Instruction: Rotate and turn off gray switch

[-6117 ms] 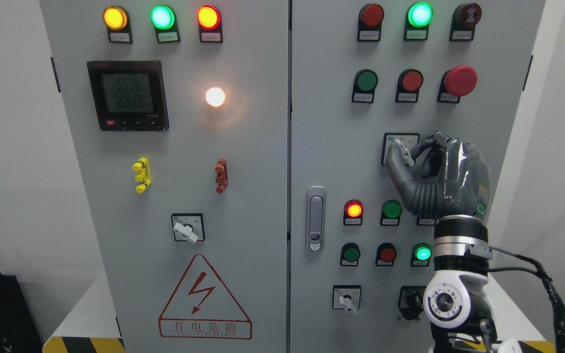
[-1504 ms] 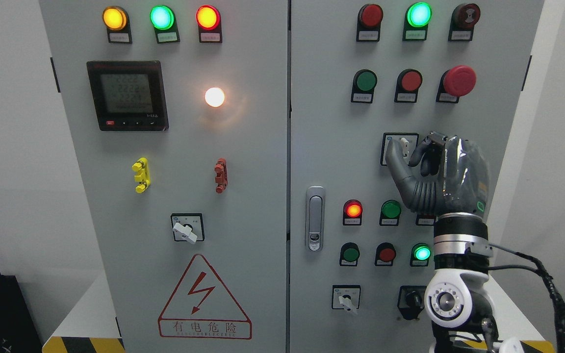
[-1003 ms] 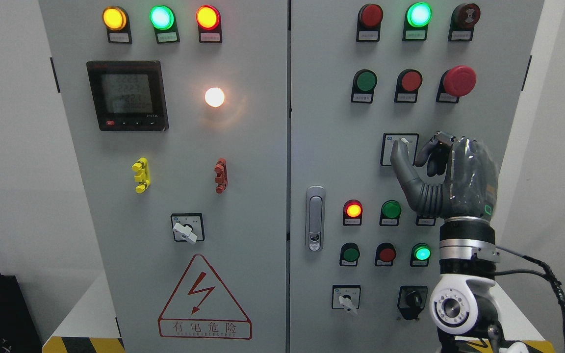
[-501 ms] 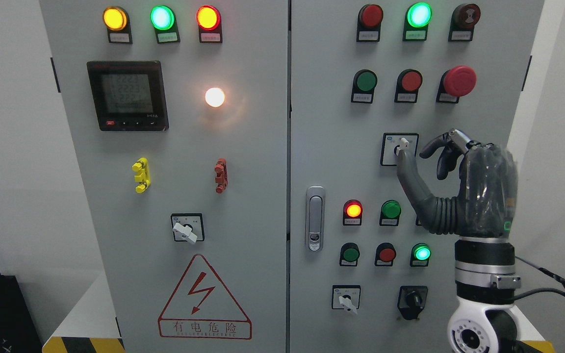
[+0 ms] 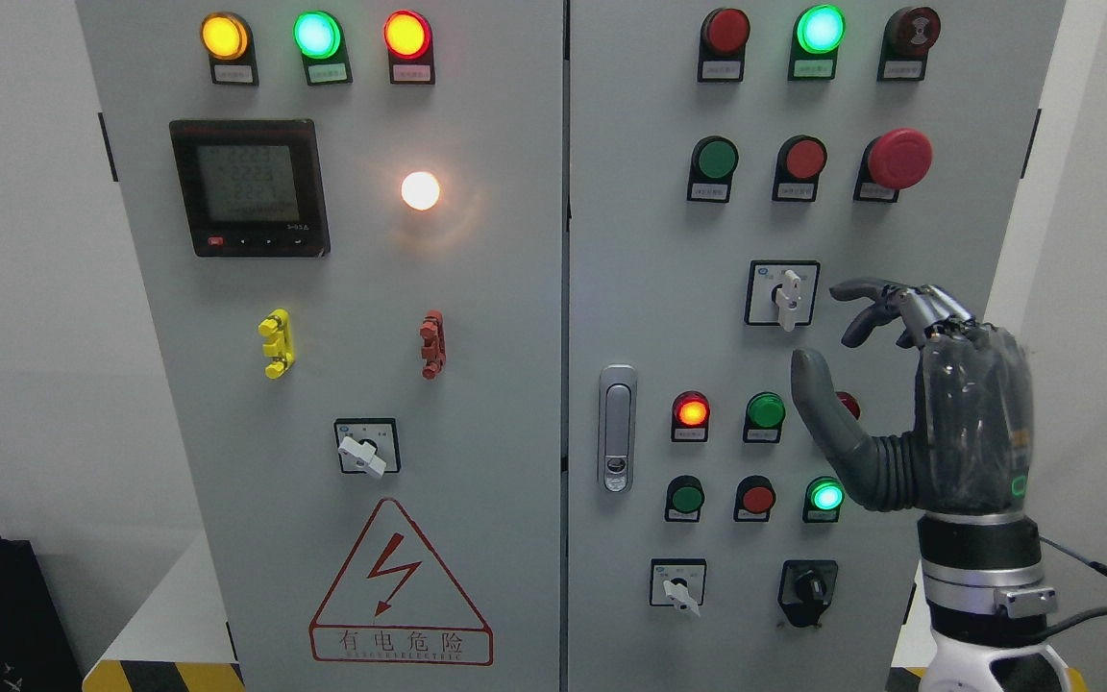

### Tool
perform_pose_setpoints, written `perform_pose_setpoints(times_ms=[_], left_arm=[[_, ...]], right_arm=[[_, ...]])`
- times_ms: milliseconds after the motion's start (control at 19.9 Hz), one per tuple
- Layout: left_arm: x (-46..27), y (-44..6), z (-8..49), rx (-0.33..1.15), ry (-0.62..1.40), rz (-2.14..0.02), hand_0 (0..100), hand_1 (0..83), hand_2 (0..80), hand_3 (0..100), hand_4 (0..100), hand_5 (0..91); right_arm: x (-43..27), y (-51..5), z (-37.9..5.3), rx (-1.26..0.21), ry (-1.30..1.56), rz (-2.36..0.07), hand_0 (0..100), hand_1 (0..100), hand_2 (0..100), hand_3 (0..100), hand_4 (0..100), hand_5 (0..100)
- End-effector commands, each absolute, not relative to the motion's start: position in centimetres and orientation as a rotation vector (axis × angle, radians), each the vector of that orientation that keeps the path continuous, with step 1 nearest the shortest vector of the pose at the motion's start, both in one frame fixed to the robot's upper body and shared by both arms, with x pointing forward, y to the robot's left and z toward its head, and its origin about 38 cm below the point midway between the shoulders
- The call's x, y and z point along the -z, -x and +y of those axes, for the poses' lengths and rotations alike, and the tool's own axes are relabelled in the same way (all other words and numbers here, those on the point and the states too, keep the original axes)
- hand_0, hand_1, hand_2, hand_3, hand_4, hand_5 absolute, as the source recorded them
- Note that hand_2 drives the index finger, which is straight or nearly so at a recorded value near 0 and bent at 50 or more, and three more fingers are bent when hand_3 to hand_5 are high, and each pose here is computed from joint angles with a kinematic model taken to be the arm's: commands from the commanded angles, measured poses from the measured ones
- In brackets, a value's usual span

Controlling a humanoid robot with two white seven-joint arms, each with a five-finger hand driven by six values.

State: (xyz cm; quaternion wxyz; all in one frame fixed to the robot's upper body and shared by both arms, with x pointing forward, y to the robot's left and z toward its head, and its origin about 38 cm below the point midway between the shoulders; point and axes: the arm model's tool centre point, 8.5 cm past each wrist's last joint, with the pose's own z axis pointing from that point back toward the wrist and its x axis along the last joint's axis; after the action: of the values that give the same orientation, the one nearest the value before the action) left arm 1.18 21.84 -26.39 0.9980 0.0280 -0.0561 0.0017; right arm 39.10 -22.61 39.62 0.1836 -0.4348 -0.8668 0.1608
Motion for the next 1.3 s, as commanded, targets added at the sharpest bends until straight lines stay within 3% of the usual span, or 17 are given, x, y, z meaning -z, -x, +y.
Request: perform_pose_setpoints(times_ms=[0,1253], left_arm=[[26.4,-2.6,21.9,-0.031,-0.058,-0.145,12,38.9,0.0,0,0,0.0],[26.4,-2.6,21.8,-0.031,-0.056,-0.145,12,38.9,0.0,0,0,0.0]], right_arm=[[-39.6,-37.5,-23.9,-0.520,1.300,-2.442,27,16,6,9,0,0],[-37.5,-36.6,-24.4,-0.583,1.276,-2.430,23,21,9,14,2,0]])
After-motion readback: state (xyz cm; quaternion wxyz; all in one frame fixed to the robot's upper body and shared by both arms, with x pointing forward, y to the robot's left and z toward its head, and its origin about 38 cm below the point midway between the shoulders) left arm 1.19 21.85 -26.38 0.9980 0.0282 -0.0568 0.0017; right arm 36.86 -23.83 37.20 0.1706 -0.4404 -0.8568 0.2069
